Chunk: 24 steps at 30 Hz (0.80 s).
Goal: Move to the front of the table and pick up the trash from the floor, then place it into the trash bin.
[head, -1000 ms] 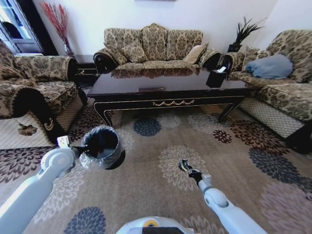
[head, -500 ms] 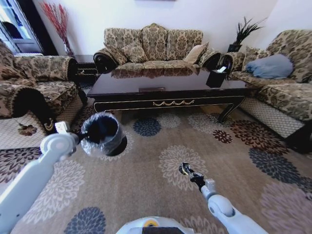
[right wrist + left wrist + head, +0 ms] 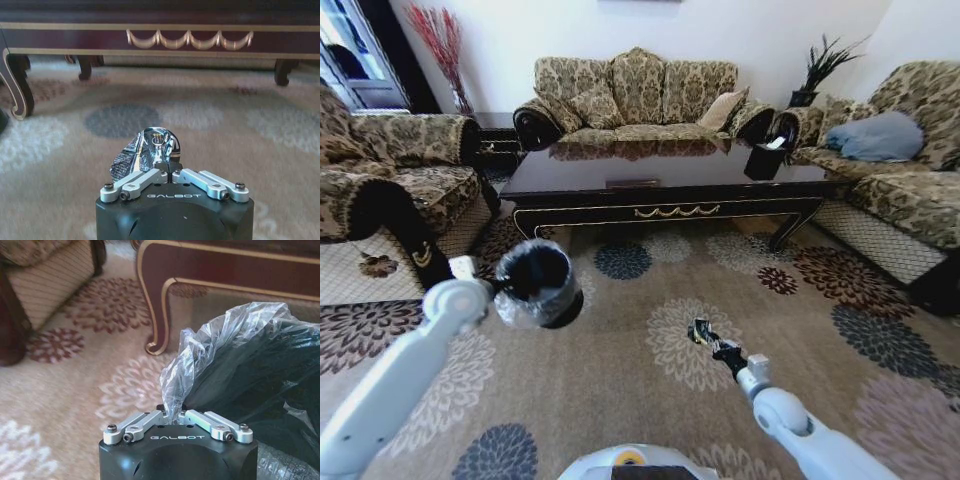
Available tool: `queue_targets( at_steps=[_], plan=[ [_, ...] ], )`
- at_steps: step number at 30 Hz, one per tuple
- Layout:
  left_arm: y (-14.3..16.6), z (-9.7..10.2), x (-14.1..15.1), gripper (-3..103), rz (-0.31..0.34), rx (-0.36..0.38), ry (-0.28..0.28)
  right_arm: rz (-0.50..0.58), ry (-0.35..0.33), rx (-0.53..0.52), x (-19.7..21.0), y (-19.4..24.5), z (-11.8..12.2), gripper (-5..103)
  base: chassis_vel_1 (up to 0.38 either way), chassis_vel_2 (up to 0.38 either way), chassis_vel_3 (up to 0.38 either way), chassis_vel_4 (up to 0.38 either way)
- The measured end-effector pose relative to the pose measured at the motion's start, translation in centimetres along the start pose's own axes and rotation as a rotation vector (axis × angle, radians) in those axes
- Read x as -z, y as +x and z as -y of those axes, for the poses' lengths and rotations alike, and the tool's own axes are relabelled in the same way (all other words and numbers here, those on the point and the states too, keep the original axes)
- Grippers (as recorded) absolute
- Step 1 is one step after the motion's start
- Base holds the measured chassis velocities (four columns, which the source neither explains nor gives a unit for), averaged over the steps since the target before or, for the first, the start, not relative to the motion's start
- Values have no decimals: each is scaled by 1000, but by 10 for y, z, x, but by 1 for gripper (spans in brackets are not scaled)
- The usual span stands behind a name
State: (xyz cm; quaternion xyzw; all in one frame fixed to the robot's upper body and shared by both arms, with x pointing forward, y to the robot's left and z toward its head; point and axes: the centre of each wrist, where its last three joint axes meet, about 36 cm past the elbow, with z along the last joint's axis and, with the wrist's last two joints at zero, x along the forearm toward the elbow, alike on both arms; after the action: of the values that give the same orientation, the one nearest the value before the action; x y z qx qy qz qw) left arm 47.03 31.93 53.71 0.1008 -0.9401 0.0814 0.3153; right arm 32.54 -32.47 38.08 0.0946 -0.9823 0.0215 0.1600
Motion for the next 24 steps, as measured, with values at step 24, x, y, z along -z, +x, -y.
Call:
queue_targets(
  at_steps=[24],
  plan=[
    [-64, 198, -56, 3, -149, -188, -215, 204, 62, 168, 112, 64, -32, 0, 0, 0, 0, 0]
  ],
)
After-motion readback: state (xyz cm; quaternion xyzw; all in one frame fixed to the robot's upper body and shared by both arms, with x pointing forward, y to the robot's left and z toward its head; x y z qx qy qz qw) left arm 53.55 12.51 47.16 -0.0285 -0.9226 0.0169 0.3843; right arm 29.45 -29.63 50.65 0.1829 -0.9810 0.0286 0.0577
